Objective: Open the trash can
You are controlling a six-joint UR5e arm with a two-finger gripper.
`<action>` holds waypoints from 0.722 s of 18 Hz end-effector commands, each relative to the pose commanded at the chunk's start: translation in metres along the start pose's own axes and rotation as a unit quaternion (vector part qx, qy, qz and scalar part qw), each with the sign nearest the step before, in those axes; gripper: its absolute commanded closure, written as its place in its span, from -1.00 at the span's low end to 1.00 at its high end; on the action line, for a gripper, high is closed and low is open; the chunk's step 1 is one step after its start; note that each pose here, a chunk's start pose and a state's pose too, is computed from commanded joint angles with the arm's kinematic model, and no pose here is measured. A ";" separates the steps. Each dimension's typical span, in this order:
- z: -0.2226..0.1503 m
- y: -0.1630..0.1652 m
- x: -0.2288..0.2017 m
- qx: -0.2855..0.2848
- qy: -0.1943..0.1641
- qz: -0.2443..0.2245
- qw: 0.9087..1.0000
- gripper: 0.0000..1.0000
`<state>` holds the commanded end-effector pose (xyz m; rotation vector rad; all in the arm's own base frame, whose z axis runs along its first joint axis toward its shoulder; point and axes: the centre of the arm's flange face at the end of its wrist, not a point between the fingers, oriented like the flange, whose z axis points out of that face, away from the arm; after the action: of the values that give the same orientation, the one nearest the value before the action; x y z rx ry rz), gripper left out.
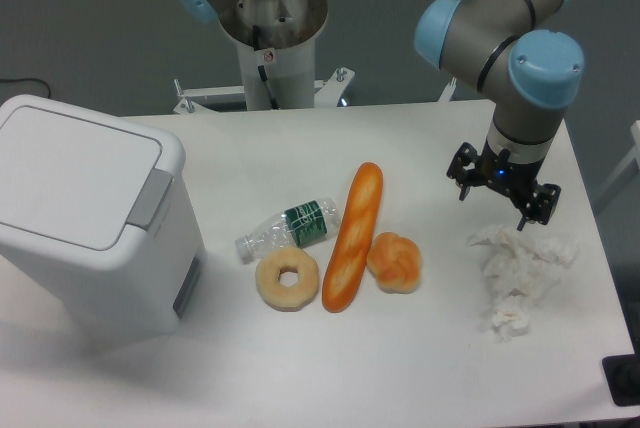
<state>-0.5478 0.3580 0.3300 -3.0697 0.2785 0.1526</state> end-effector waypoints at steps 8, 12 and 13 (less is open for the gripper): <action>0.004 -0.002 0.003 0.006 0.004 0.000 1.000 -1.00; 0.015 -0.002 0.016 0.001 0.014 -0.001 1.000 -1.00; 0.012 -0.002 0.018 0.001 0.014 -0.002 1.000 -1.00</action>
<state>-0.5306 0.3572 0.3159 -3.0730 0.2739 0.1084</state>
